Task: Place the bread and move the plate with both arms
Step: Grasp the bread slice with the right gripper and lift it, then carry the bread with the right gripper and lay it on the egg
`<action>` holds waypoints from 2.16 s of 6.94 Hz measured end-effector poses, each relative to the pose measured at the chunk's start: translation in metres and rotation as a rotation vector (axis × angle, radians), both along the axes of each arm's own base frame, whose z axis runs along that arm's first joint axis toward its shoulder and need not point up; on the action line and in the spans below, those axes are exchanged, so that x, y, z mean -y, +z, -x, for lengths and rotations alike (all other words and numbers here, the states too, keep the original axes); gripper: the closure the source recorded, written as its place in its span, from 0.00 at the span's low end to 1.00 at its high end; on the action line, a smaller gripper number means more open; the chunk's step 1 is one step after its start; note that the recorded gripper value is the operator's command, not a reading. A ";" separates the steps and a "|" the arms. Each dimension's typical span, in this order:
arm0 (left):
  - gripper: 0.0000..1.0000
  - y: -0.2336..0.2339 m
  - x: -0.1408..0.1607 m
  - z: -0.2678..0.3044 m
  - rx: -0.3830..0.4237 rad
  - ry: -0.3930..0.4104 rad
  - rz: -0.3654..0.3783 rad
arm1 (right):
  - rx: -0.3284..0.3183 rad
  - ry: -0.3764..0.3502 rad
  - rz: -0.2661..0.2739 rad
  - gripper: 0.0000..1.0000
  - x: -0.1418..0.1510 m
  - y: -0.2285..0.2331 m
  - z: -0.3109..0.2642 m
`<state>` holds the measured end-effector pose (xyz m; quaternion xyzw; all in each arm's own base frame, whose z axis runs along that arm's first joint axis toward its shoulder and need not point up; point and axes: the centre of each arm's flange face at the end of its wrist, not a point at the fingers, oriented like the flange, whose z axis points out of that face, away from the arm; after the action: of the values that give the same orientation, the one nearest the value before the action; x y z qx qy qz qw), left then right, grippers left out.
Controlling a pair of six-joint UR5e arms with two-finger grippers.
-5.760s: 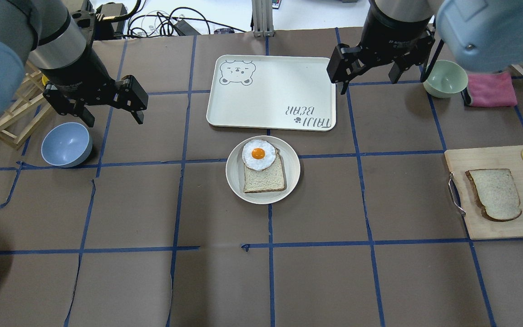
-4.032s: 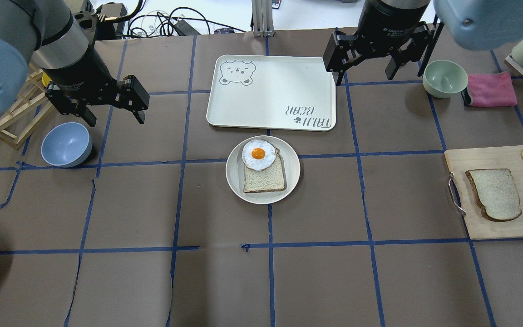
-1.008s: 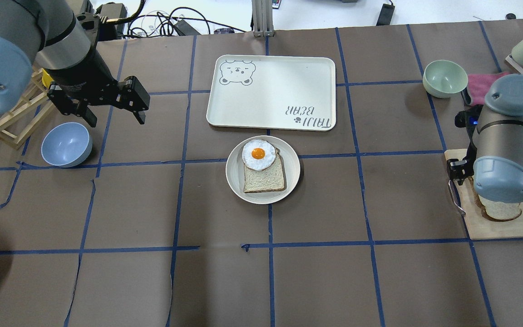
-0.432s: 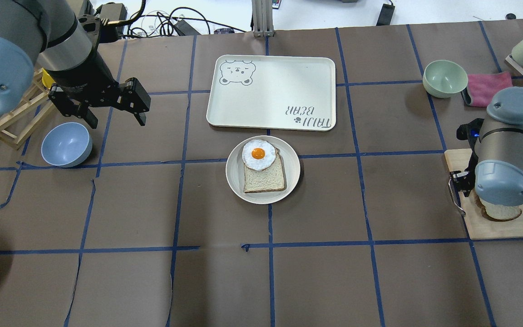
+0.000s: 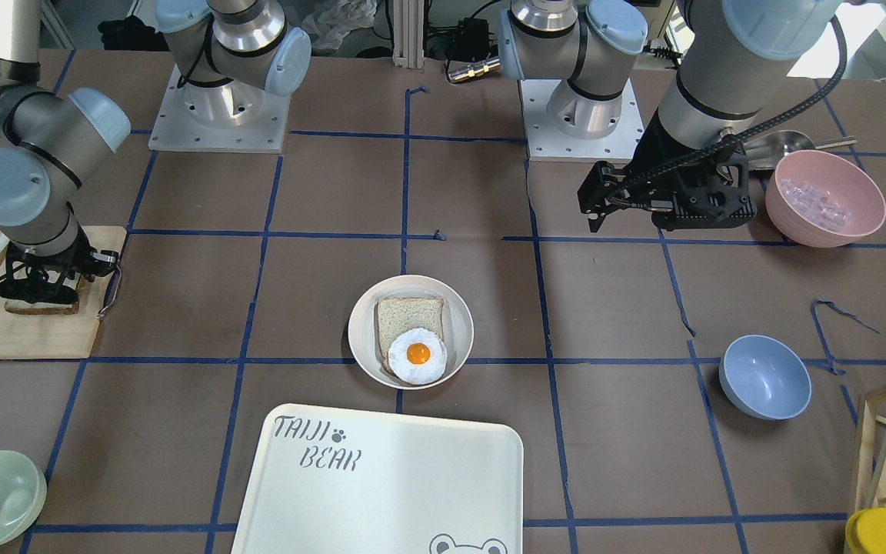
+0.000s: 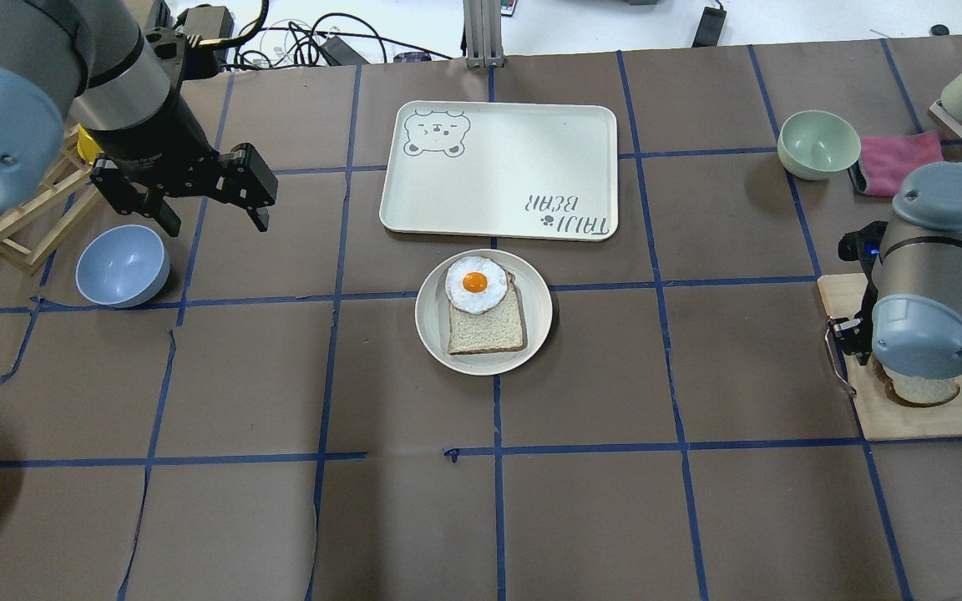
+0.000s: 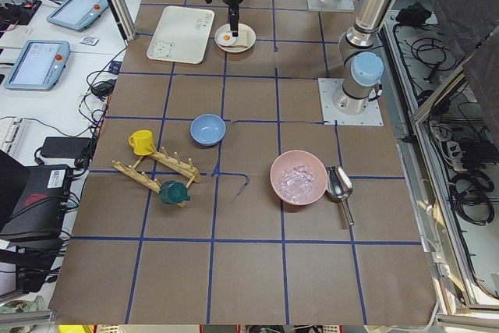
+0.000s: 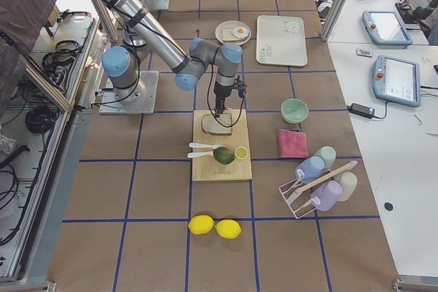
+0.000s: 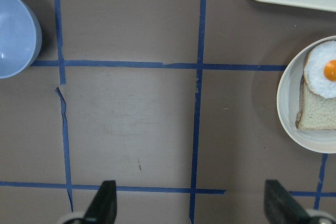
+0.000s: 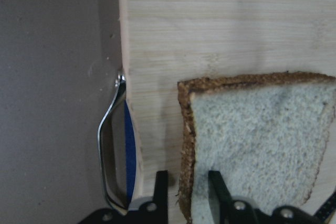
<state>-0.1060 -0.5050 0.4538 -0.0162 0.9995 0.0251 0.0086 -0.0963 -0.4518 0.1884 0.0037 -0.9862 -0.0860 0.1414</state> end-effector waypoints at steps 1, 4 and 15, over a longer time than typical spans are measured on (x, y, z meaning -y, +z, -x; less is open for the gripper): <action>0.00 0.000 0.000 0.000 0.000 0.000 -0.001 | 0.001 0.001 -0.005 1.00 0.000 -0.001 0.000; 0.00 -0.002 0.000 0.000 -0.001 0.000 -0.009 | -0.011 0.003 -0.001 1.00 -0.001 0.009 -0.001; 0.00 -0.002 -0.001 0.000 0.001 0.000 -0.015 | 0.230 -0.024 0.241 1.00 0.021 0.129 -0.433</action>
<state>-0.1059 -0.5039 0.4518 -0.0161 0.9993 0.0325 0.0091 0.3368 -0.4727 0.3172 -0.0150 -0.9990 0.0322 0.0258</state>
